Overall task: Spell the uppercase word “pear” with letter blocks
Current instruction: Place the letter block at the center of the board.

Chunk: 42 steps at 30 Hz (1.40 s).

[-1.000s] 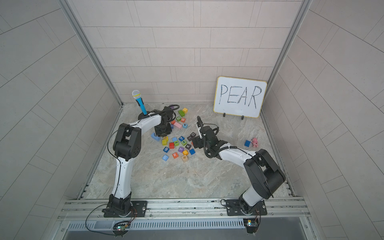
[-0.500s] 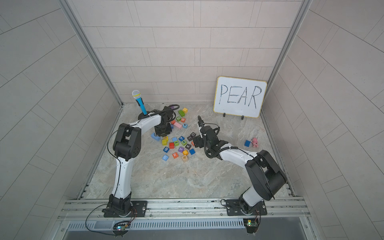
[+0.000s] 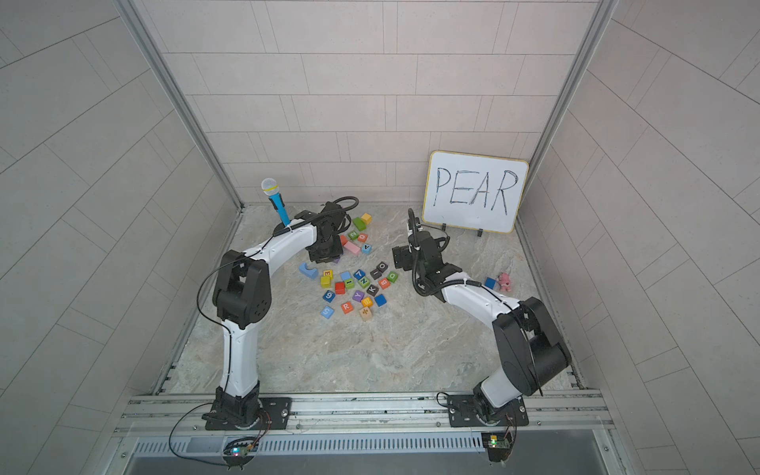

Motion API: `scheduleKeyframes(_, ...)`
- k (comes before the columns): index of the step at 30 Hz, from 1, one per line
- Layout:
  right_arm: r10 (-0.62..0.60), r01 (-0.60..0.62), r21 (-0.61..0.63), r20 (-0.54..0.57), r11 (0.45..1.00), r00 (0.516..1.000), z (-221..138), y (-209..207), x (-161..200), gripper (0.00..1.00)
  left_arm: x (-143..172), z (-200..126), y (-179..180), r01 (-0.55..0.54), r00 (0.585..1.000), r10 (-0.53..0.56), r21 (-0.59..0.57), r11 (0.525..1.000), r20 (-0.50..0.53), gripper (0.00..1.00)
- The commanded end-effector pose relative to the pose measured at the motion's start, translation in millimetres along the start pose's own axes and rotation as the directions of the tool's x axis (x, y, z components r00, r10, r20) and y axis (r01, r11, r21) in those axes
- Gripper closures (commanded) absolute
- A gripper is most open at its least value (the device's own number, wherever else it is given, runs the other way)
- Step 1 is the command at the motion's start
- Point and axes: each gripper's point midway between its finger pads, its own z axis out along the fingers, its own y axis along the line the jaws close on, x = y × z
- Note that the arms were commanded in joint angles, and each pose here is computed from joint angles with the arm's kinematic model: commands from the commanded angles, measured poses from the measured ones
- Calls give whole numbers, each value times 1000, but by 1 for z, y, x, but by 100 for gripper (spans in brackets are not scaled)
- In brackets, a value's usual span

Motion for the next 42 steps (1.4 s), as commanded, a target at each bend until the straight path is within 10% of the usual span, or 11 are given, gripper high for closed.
scheduleKeyframes(1, 93, -94, 62, 18, 994, 995, -12, -27, -6, 0, 5, -30, -19, -23, 999, 22, 35, 999, 33, 74)
scheduleKeyframes(19, 351, -323, 237, -88, 916, 932, -88, -91, 123, 0, 89, -30, -167, -209, 978, 202, 144, 967, 57, 76)
scheduleKeyframes(42, 494, -460, 296, -46, 837, 868, -87, -124, 167, 0, 146, 13, -305, -342, 937, 287, 350, 872, 202, 77)
